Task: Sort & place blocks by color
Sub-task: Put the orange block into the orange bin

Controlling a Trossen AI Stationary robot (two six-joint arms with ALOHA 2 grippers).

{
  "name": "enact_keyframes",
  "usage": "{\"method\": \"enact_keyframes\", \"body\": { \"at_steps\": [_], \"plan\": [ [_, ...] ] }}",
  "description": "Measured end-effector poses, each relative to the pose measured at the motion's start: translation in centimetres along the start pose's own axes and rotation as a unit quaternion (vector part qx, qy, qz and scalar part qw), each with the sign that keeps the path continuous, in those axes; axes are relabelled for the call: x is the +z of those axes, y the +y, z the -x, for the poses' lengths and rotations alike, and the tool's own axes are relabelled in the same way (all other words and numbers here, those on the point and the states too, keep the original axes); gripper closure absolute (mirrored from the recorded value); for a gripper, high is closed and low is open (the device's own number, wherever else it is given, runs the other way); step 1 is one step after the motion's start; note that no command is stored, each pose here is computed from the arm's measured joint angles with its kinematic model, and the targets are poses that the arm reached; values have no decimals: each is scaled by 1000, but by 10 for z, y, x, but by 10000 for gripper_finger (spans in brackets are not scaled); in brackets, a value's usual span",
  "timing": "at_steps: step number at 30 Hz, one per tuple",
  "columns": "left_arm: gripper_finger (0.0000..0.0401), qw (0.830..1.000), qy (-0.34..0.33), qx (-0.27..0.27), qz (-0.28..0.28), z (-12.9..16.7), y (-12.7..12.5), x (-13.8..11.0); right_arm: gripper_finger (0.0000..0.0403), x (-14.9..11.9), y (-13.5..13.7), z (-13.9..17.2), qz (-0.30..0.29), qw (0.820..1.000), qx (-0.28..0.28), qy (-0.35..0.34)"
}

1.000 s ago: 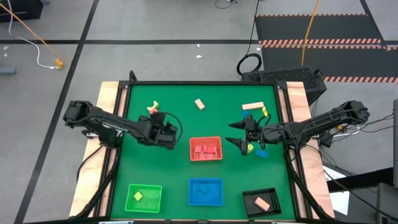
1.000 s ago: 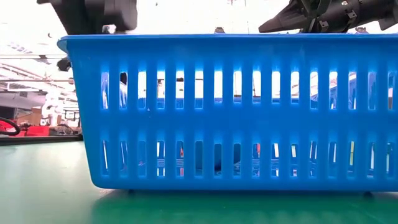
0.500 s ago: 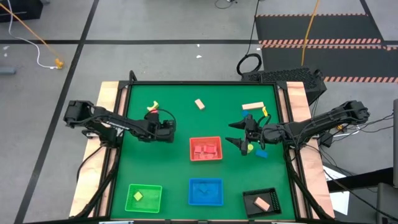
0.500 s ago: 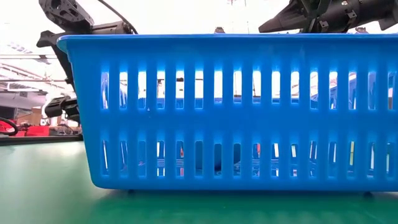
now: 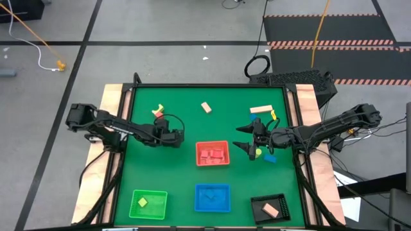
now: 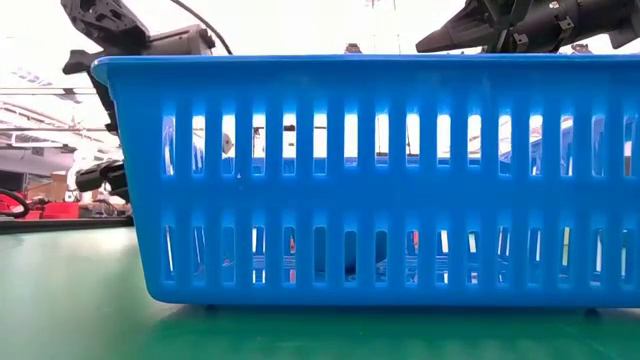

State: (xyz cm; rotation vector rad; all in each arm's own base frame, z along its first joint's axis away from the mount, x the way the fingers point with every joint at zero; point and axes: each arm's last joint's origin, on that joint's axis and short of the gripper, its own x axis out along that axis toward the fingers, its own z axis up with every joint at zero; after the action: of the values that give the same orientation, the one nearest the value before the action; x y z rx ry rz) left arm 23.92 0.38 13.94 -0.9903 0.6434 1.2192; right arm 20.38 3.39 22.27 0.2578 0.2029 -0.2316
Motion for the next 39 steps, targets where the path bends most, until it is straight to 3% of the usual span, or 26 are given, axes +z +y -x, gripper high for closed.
{"method": "enact_keyframes", "body": {
  "at_steps": [8,16,28,39],
  "plan": [
    [158,993,-8,81,90,-12,9,35,85,0,0,0,0,1000,0,0],
    [158,981,35,138,132,-14,14,81,85,0,0,0,0,1000,0,0],
    [158,956,66,159,237,-28,33,120,85,0,0,0,0,1000,0,0],
    [158,952,61,146,261,-33,36,132,85,0,0,0,0,1000,0,0]
  ]
}}
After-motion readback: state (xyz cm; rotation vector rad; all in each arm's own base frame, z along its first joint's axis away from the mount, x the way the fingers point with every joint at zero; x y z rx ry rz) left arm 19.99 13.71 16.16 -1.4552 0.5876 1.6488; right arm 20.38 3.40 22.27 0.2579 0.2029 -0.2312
